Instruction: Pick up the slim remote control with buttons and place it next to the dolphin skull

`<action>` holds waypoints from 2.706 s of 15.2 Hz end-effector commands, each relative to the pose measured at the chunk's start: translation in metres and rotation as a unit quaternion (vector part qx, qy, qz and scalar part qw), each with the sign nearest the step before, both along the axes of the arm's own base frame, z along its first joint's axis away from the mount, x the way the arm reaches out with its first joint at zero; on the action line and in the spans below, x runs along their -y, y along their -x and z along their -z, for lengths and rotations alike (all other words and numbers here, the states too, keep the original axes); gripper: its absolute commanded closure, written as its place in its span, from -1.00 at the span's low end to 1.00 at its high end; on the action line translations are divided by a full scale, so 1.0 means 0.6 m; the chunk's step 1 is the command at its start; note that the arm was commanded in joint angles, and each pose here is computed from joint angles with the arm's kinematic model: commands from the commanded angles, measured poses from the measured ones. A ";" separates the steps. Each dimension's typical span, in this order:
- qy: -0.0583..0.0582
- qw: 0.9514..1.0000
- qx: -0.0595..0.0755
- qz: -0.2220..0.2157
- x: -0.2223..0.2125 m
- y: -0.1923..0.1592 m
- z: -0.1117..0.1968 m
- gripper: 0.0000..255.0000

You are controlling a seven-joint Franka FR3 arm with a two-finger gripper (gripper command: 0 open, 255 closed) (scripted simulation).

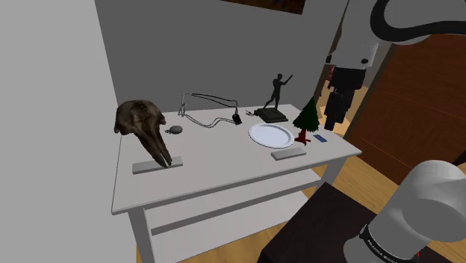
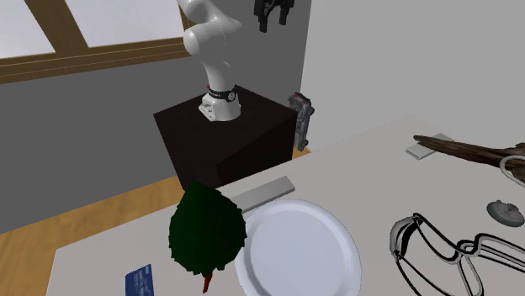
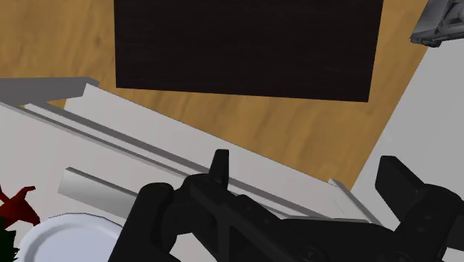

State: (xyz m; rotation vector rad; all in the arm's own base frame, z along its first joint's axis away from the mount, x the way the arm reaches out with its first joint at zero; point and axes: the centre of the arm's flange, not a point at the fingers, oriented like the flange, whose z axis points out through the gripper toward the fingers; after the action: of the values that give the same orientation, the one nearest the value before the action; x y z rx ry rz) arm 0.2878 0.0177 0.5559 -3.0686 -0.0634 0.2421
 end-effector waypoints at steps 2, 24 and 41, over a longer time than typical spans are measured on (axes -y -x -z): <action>-0.001 1.000 0.002 -0.013 0.015 -0.001 0.015 -1.00; -0.013 0.952 0.049 -0.301 0.316 -0.131 0.342 -1.00; -0.020 0.874 0.078 -0.479 0.445 -0.317 0.570 -1.00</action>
State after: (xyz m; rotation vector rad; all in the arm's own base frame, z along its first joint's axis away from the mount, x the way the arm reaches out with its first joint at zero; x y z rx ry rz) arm 0.4759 -0.2489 0.2198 -2.7126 -1.5509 0.0199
